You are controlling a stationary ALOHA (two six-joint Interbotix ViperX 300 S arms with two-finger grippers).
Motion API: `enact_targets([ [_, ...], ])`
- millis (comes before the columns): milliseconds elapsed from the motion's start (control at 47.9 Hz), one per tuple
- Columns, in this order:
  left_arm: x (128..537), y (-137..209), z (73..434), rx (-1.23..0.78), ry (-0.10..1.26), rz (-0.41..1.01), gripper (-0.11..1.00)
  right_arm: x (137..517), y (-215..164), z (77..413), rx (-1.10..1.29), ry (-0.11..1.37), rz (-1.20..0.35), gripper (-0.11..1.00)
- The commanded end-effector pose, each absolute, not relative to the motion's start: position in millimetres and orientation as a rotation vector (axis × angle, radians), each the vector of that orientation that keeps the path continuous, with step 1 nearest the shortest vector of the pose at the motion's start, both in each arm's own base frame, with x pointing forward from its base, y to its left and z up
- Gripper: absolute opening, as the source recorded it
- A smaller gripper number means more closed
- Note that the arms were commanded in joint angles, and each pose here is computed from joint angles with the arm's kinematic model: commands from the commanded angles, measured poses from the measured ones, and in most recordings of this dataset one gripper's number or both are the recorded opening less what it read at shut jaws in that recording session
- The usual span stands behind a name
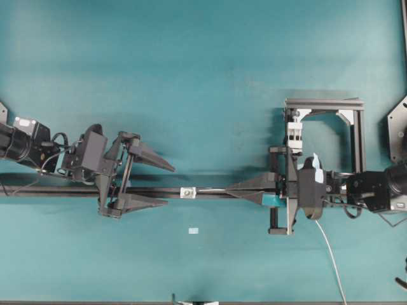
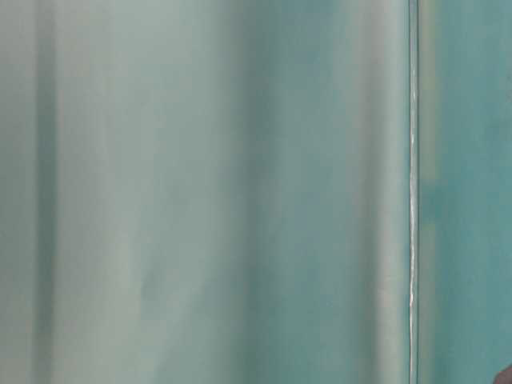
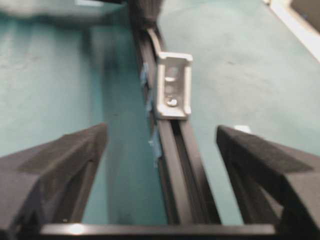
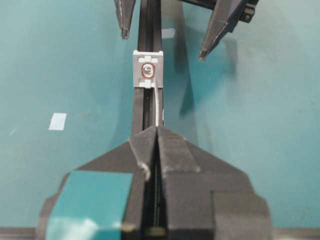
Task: Insert the wire through the hole in the metal fitting marked with a red label. (retake)
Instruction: 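Align the wire tip with the fitting's red-ringed hole and push through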
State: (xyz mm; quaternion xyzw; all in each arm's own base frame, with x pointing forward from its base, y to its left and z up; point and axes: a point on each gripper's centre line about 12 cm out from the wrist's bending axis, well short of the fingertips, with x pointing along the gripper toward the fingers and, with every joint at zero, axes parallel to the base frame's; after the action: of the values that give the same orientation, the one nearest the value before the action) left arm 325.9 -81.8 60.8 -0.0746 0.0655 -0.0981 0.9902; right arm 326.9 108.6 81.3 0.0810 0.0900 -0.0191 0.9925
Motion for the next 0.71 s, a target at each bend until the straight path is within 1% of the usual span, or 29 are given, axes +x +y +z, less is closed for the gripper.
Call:
enact_targets([
  [0, 327.5, -84.6, 66.2, -0.149, 0.110, -0.206, 0.76, 330.3, 112.2, 90.0, 0.174, 0.146, -0.033, 0.02],
  [690, 328.7, -84.4, 67.5, -0.150, 0.106, -0.205, 0.76, 338.0, 113.8, 87.7, 0.172, 0.141, -0.038, 0.02],
])
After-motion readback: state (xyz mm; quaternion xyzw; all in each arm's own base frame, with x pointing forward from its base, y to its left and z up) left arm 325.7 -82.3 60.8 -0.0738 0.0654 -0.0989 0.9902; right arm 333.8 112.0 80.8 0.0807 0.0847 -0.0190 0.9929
